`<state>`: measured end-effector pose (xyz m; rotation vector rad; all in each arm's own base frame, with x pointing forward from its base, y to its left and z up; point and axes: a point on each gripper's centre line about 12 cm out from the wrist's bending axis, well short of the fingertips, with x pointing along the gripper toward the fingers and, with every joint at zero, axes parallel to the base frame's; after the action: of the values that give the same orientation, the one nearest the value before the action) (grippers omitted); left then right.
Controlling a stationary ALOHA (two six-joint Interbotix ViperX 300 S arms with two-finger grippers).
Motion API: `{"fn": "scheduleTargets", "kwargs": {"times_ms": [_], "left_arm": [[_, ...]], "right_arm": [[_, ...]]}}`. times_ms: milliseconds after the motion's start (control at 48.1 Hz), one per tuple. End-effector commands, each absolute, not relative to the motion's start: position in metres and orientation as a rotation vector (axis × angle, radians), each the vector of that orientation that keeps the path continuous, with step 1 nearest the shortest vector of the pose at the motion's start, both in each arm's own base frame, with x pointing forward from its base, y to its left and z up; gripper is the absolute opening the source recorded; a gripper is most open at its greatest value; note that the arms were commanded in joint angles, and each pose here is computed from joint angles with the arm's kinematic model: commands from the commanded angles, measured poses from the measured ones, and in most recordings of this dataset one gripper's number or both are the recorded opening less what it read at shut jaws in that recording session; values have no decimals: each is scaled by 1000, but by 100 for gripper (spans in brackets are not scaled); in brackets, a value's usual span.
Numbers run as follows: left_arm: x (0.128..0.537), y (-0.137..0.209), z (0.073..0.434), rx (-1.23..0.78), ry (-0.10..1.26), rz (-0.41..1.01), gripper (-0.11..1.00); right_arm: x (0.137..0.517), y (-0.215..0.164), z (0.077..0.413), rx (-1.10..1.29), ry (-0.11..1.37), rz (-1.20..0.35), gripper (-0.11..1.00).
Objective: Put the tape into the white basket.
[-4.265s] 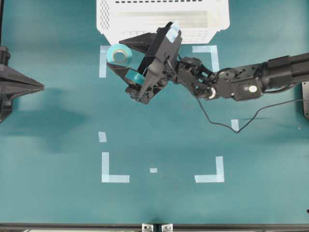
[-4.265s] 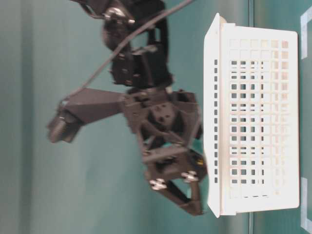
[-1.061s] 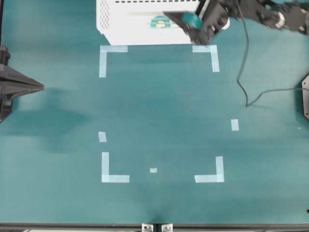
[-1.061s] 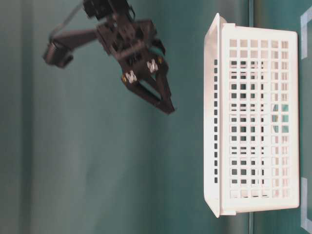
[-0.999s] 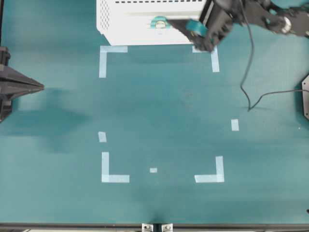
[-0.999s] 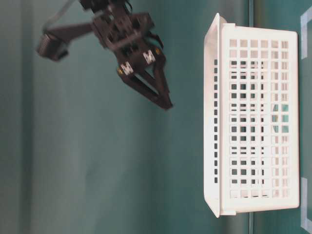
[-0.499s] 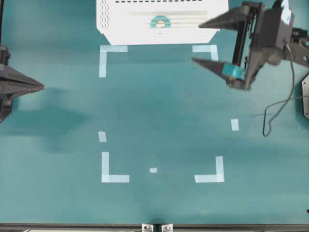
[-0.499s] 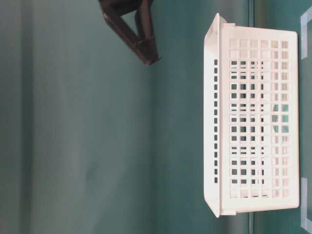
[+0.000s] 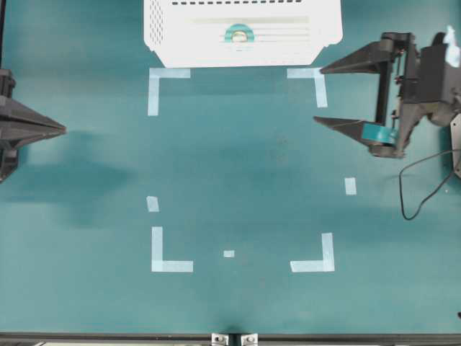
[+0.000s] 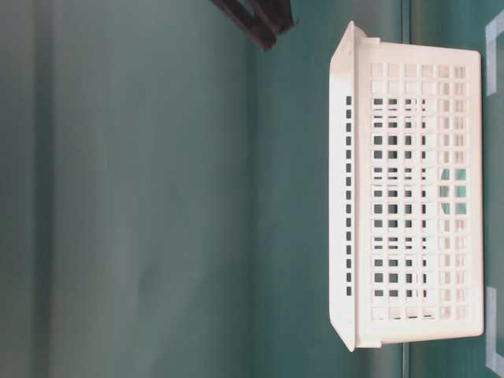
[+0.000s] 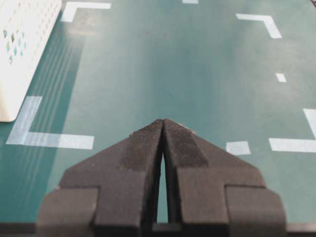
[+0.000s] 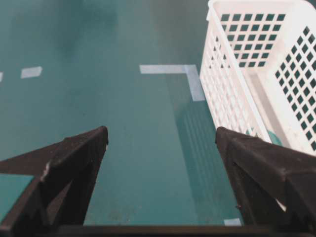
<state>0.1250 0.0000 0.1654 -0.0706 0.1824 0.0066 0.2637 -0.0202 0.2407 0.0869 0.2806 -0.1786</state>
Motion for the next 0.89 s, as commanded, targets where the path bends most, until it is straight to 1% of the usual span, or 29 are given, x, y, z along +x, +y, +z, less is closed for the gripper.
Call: {"fn": "scheduleTargets", "kwargs": {"times_ms": [0,458,728,874], "left_arm": [[126,0,171,-69,172,9,-11],[126,0,170,-71,175,8,-11],[126,0,170,-71,175,8,-11],[126,0,171,-71,173,8,-11]], "right_arm": [[255,-18,251,87,234,-169,99],[194,-14,251,106,123,-127,99],[167,-10,238,123,90,-96,99],[159,-9,229,148,92,-90,99]]}}
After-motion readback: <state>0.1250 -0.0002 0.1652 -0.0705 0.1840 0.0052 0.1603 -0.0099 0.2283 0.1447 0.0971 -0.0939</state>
